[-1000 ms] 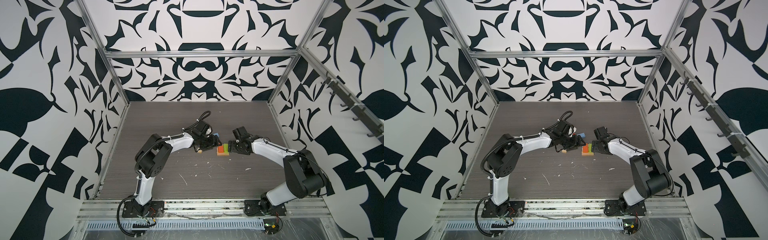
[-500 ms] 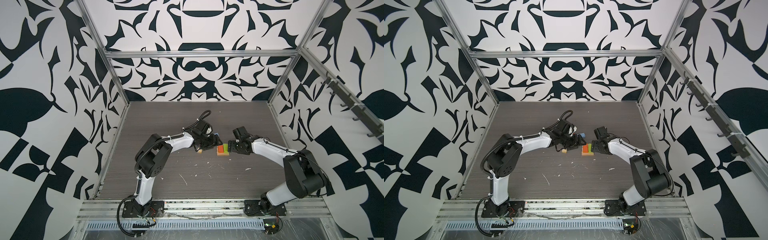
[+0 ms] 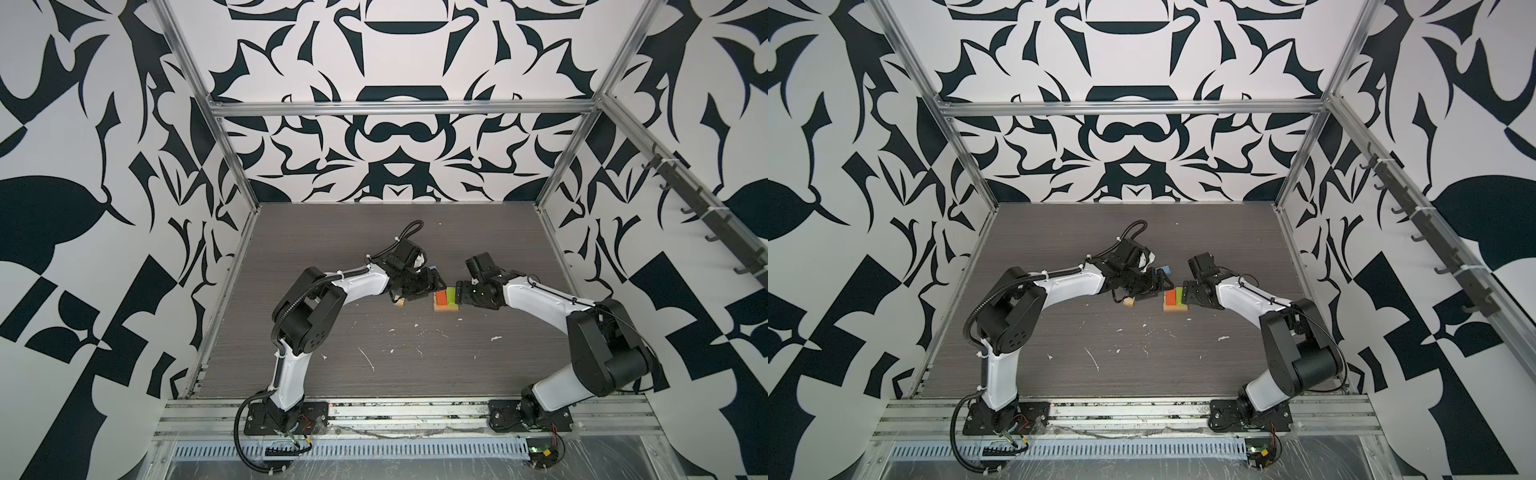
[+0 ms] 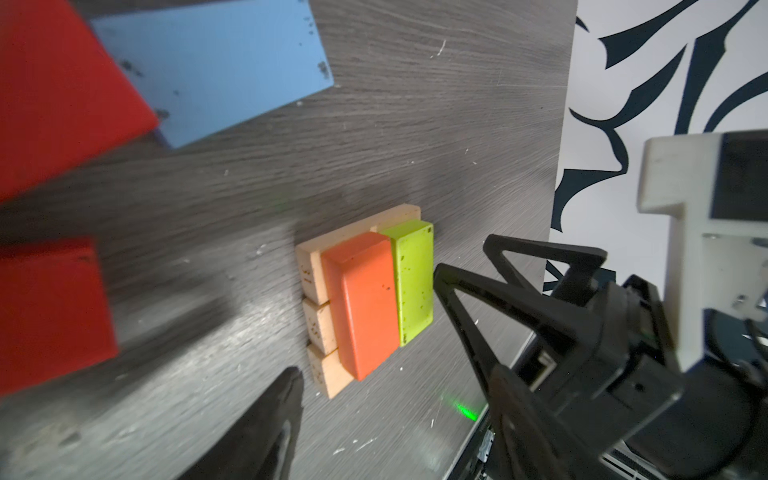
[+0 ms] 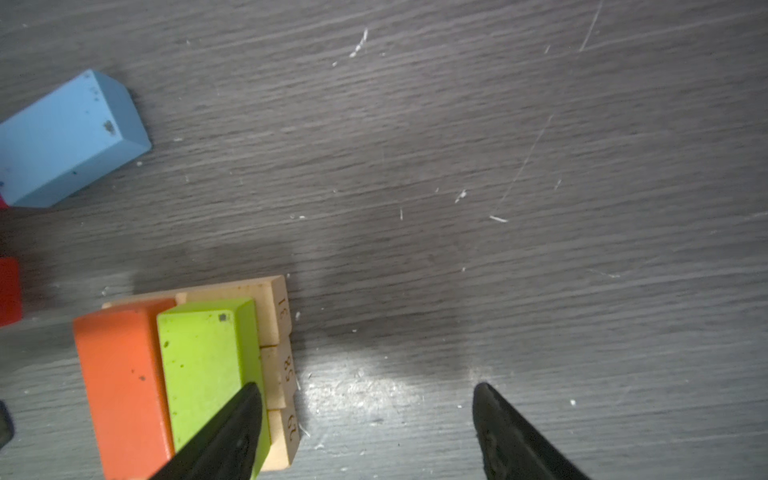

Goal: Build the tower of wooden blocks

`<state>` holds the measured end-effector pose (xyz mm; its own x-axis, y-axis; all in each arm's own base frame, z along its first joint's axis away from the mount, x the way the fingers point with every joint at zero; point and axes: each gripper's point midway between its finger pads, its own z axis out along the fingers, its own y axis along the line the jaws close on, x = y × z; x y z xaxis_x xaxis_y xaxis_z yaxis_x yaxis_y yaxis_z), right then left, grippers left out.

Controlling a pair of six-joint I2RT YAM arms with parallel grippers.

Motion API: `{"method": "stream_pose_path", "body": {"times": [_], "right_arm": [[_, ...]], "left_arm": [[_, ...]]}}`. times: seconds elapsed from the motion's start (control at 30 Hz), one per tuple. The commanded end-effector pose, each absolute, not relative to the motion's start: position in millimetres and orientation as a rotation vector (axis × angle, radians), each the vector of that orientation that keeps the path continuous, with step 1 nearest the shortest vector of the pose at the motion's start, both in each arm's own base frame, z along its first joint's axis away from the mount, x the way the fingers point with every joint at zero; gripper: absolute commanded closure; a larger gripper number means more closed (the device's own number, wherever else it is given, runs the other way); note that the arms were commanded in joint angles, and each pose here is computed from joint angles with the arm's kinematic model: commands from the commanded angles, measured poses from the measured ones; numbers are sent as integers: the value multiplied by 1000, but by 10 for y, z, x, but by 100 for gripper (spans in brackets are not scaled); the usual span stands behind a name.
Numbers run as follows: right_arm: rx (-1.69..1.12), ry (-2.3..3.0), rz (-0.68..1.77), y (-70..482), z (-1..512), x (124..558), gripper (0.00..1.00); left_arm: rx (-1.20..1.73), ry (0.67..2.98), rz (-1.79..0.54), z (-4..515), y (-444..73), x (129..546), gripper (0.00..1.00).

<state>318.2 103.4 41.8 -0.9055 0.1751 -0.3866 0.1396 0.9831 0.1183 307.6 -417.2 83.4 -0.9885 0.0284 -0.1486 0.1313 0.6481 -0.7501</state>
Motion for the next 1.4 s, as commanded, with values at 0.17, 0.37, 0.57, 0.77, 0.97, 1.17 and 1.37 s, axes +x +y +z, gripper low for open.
{"method": "stream_pose_path", "body": {"times": [0.17, 0.37, 0.57, 0.77, 0.97, 1.17, 1.37], "right_arm": [[215, 2713, 133, 1042, 438, 3206, 17], [216, 2710, 127, 1034, 452, 3204, 17], [217, 2714, 127, 1034, 445, 3198, 17], [220, 2714, 131, 1038, 443, 3198, 17], [220, 2713, 140, 1047, 439, 3192, 17], [221, 2711, 149, 1056, 454, 3195, 17], [219, 2708, 148, 1052, 453, 3191, 17]], "left_arm": [[141, 2737, -1290, 854, -4274, 3076, 26], [146, 2739, -1297, 846, -4308, 3073, 26], [150, 2740, -1302, 840, -4347, 3075, 26], [152, 2746, -1307, 813, -4383, 3079, 26], [151, 2749, -1309, 796, -4408, 3087, 26], [145, 2751, -1314, 777, -4417, 3091, 26], [138, 2749, -1332, 758, -4453, 3091, 26]]}}
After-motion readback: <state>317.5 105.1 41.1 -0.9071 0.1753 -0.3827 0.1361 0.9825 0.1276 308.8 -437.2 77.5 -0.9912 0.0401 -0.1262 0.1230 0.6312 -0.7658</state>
